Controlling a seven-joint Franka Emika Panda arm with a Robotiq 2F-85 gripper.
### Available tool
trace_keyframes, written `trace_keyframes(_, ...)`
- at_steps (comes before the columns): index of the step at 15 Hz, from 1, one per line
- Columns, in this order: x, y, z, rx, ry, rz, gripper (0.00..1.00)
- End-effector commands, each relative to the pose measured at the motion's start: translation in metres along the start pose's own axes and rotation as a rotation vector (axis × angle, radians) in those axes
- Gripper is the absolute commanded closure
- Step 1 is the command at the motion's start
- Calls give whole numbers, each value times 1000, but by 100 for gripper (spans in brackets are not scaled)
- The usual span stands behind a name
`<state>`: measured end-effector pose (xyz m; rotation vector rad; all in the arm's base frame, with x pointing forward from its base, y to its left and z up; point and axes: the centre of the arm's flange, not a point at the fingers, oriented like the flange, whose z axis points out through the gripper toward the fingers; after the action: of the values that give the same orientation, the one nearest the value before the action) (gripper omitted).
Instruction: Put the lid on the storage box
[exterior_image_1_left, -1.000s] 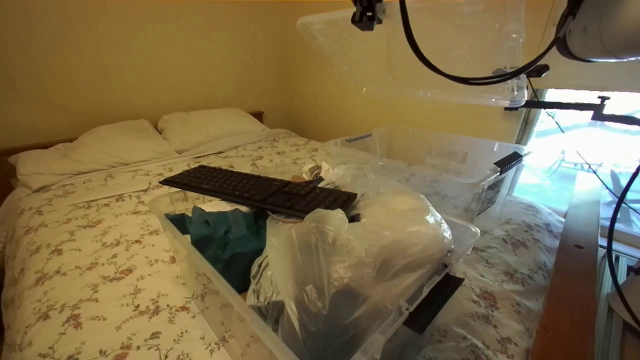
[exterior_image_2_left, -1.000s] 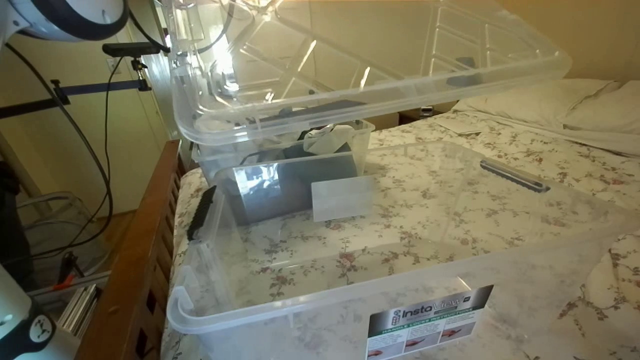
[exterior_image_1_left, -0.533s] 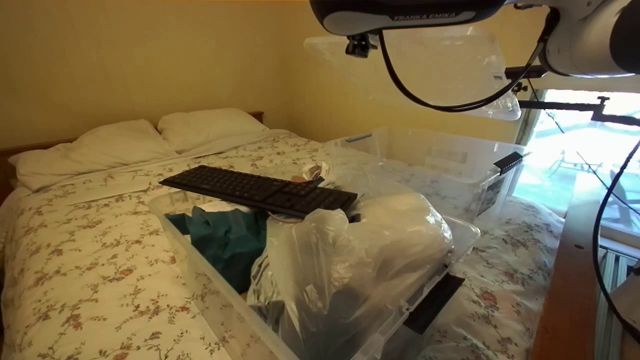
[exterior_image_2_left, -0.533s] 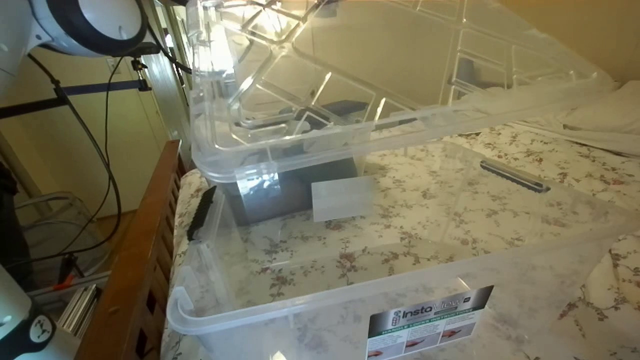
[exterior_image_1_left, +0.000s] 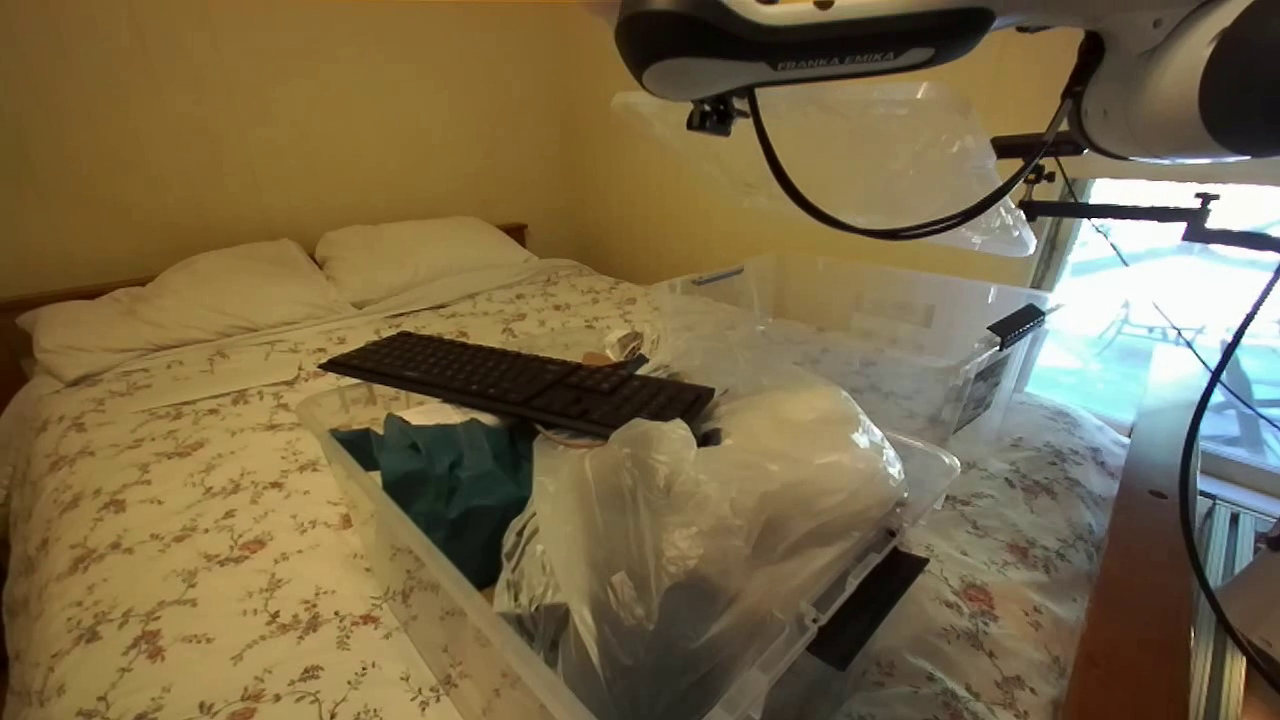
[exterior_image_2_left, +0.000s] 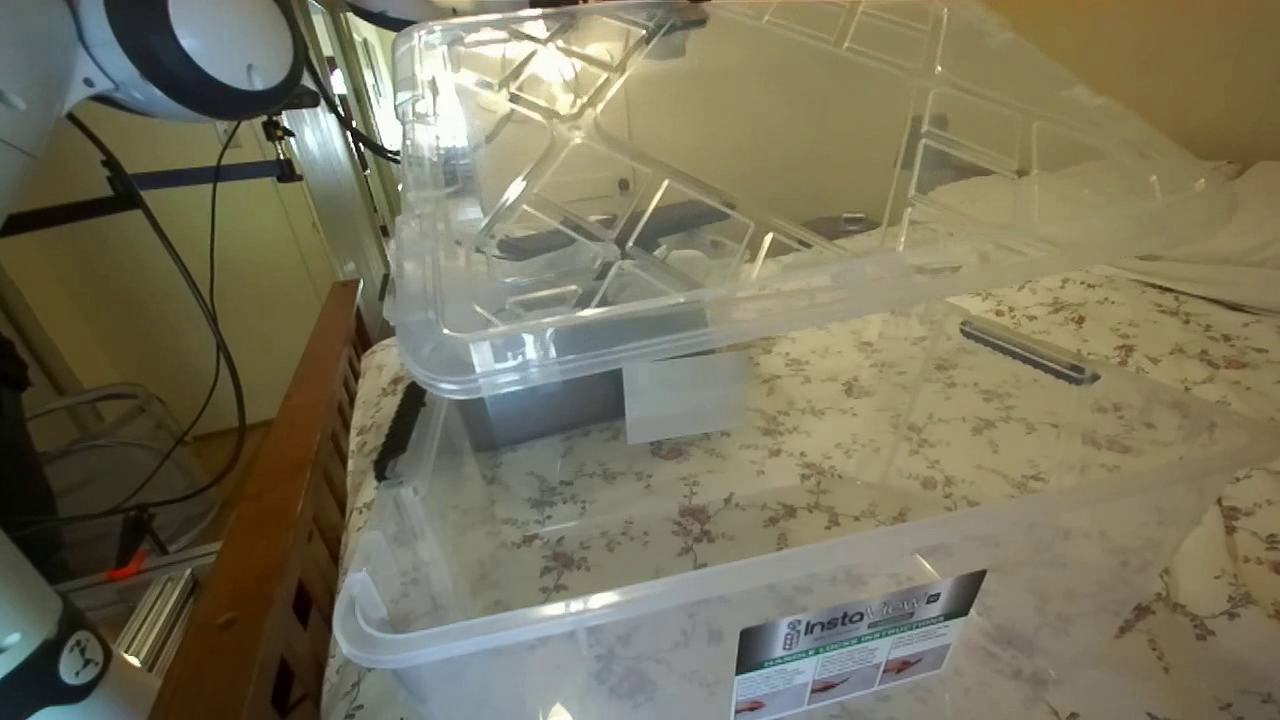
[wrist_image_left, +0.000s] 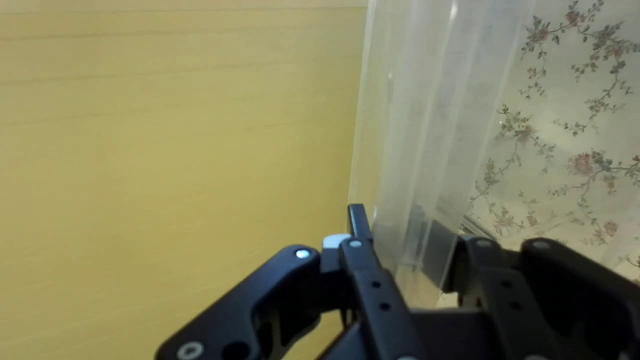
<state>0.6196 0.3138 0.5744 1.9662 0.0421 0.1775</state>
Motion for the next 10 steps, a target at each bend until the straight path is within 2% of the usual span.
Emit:
trace_keyframes(1, -6, -30, 34, -38, 3, -61, 94)
trace_keyframes(3, -7, -47, 49, -45, -2, -77, 94)
trace_keyframes(8, -24, -60, 85, -109, -64, -33, 94)
trace_keyframes(10, -33, -69, 92, -120, -55, -51, 94)
